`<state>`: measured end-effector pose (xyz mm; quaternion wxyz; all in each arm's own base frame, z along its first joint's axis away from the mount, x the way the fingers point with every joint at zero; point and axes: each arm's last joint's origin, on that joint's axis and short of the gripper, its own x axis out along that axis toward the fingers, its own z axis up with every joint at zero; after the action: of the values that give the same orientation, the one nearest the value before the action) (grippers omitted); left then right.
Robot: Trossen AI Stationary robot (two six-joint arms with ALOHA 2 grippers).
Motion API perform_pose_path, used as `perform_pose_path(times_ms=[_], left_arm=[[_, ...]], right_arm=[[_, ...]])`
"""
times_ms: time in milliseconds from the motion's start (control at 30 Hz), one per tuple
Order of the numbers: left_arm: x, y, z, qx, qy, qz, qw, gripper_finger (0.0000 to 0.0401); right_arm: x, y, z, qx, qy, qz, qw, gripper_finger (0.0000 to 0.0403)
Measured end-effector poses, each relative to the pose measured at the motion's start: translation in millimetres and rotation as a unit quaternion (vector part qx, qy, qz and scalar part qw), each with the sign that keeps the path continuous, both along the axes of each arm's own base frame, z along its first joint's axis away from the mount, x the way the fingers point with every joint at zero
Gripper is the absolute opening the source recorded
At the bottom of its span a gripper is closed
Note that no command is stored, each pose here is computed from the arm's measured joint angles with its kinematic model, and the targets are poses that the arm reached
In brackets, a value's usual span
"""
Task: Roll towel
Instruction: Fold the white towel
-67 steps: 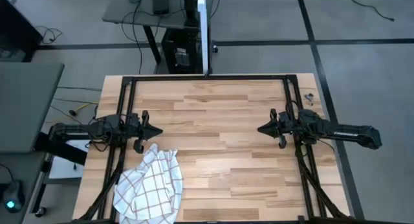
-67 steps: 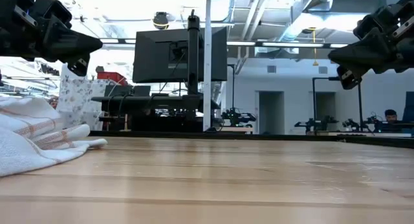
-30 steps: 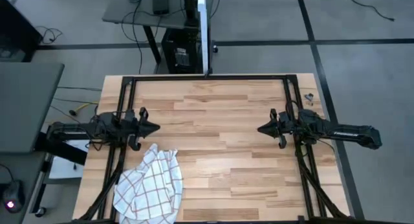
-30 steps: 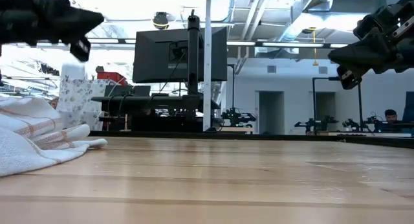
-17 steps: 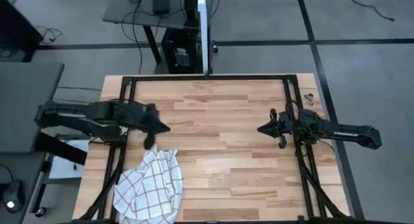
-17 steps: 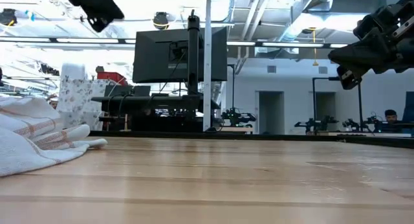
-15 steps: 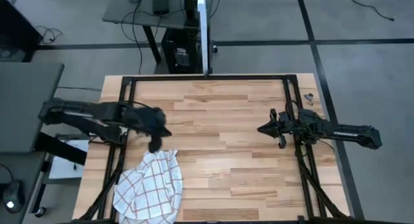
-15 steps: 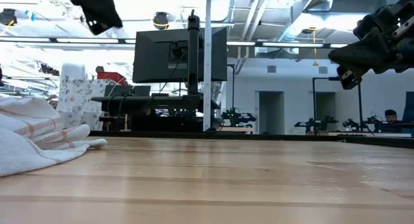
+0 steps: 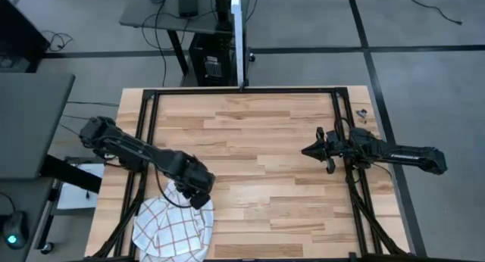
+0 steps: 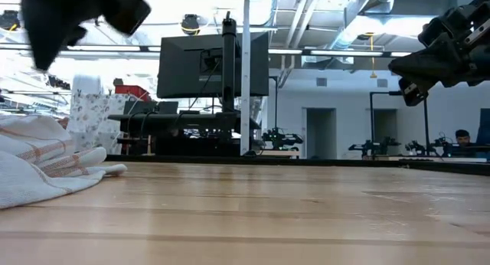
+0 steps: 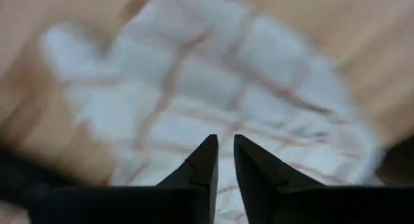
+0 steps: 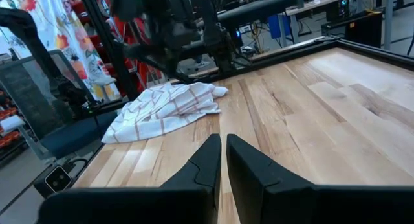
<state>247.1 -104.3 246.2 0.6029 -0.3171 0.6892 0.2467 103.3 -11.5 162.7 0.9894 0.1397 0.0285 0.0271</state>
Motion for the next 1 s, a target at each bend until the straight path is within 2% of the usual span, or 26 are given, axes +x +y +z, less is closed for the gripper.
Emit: perform_pose_path(times_ms=[133,333,533,667,867,933,1000], left_arm=[[-5,2,-2,0.022,0.038,0.035,0.998,0.0092],[-6,2,-4,0.041,0.024,0.044,0.998,0.0164],[-6,2,-28,0.038,0.009,0.059,0.997,0.0212],[-5,3,-47,0.037,-0.019,0.091,0.995,0.0219],[-17,7,-67,0.056,0.018,0.125,0.99,0.0216],[-16,8,-66,0.053,0.014,0.122,0.991,0.0197],[-12,7,-62,0.046,0.004,0.115,0.992,0.0159]], right_arm=[[0,0,0,0.0,0.0,0.0,1.0,0.002],[0,0,0,0.0,0.0,0.0,1.0,0.002],[0,0,0,0.0,0.0,0.0,1.0,0.002],[0,0,0,0.0,0.0,0.0,1.0,0.002],[0,0,0,0.0,0.0,0.0,1.0,0.002],[0,0,0,0.0,0.0,0.0,1.0,0.002],[0,0,0,0.0,0.0,0.0,1.0,0.002]])
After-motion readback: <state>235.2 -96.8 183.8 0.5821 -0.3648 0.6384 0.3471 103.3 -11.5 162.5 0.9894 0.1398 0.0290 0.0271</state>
